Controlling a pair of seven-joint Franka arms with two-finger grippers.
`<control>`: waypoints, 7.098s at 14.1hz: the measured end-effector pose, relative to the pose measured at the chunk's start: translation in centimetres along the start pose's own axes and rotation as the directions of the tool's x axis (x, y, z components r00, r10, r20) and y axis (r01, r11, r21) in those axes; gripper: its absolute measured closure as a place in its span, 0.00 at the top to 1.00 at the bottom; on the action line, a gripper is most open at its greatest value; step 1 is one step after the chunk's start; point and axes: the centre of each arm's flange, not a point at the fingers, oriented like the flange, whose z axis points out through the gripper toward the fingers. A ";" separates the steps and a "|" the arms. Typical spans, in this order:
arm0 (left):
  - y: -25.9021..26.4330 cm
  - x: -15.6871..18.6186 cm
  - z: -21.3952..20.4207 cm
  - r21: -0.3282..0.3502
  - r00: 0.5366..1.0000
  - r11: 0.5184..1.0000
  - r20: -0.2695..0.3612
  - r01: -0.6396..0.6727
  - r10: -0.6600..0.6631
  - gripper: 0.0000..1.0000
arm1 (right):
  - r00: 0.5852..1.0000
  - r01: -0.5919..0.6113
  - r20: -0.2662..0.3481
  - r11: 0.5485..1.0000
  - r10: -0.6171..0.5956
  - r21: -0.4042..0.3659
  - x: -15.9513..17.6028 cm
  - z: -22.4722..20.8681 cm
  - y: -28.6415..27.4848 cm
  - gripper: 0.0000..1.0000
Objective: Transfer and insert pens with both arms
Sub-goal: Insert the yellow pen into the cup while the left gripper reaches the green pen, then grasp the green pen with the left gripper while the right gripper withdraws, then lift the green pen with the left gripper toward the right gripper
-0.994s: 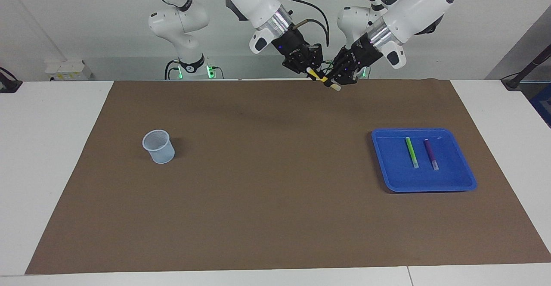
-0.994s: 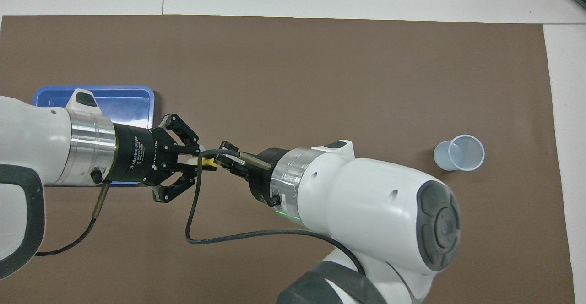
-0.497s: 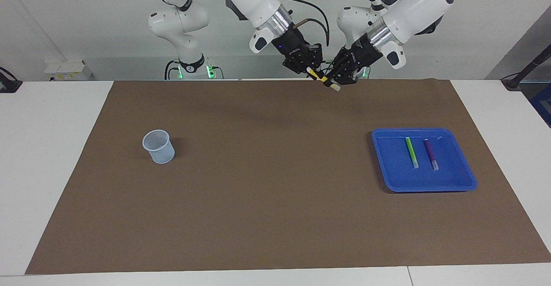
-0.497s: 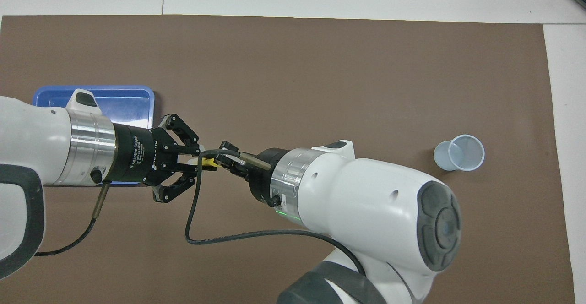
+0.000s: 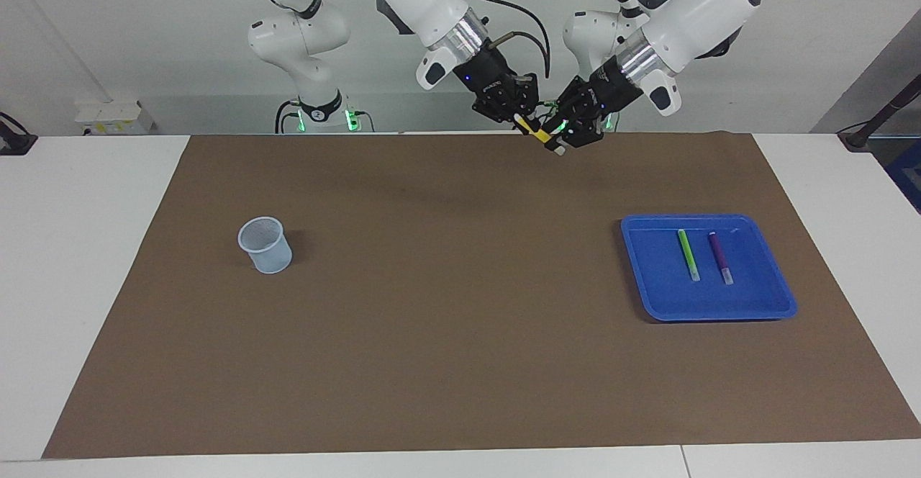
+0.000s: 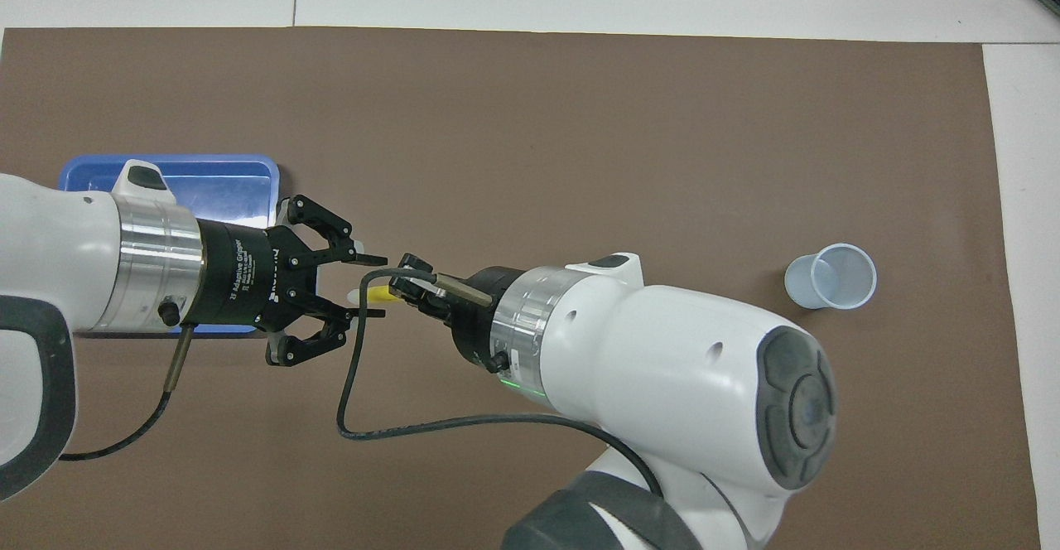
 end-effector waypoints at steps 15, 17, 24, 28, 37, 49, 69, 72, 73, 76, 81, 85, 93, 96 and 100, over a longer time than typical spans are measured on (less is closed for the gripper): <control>-2.3 11.3 -2.6 0.004 0.948 0.953 -0.104 -0.301 0.300 0.59 | 0.850 0.527 0.220 0.784 -0.479 -0.329 11.9 -5.2 9.8 0.19; -3.7 13.9 -3.4 0.138 0.842 0.855 -0.154 -0.499 0.516 0.60 | 0.763 0.647 0.322 0.650 -0.561 -0.399 13.9 -7.0 12.3 0.19; -4.8 19.7 -6.9 0.493 0.314 0.310 -0.078 -0.813 0.946 0.60 | 0.469 0.874 0.580 0.255 -0.666 -0.414 22.7 -15.6 21.1 0.19; -4.5 23.3 -9.7 0.559 0.112 0.114 -0.038 -0.821 0.993 0.52 | 0.425 0.893 0.627 0.188 -0.652 -0.410 23.4 -15.3 23.4 0.19; 0.6 28.7 -5.0 0.593 0.025 0.054 -0.057 -0.803 0.998 0.55 | 0.343 0.923 0.654 0.111 -0.674 -0.369 24.6 -14.0 31.1 0.19; 4.8 34.3 0.7 0.602 -0.014 0.058 -0.115 -0.796 0.993 0.60 | 0.345 0.924 0.657 0.118 -0.670 -0.364 24.3 -12.6 33.3 0.78; 6.5 39.2 6.9 0.595 0.032 0.074 -0.081 -0.801 0.996 0.41 | 0.836 0.532 0.310 0.806 -0.453 -0.259 17.3 -9.2 21.0 0.90; 6.6 38.8 7.1 0.591 0.053 0.097 -0.091 -0.801 0.994 0.17 | 0.899 0.422 0.239 0.871 -0.367 -0.251 14.4 -6.6 17.4 0.98; 6.6 38.8 7.1 0.591 0.055 0.099 -0.092 -0.801 0.994 0.17 | 0.914 0.392 0.217 0.884 -0.343 -0.255 13.7 -6.0 16.6 1.00; 6.5 38.8 6.9 0.589 0.075 0.105 -0.075 -0.801 0.994 0.17 | 0.931 0.357 0.172 0.899 -0.322 -0.254 13.0 -5.5 15.5 1.00; 8.2 36.5 3.6 0.580 0.166 0.147 -0.021 -0.801 0.986 0.17 | 0.940 0.329 0.166 0.921 -0.299 -0.207 12.8 -5.2 15.0 1.00; 9.1 32.4 -0.7 0.577 0.256 0.232 -0.040 -0.783 0.966 0.17 | 0.962 0.247 0.158 0.954 -0.221 -0.171 11.8 -4.7 14.2 1.00; 7.3 23.4 -5.1 0.447 0.513 0.532 -0.174 -0.719 0.840 0.17 | 0.996 0.044 0.088 0.993 -0.035 -0.106 8.2 -2.6 10.7 1.00; 6.3 20.4 -6.7 0.331 0.631 0.667 -0.223 -0.668 0.743 0.17 | 0.997 0.035 0.079 0.994 -0.027 -0.099 8.3 -2.7 10.7 1.00; 5.1 16.7 -8.0 0.186 0.779 0.817 -0.245 -0.546 0.577 0.17 | 0.998 -0.007 0.067 0.998 0.011 -0.067 7.1 -2.1 9.7 1.00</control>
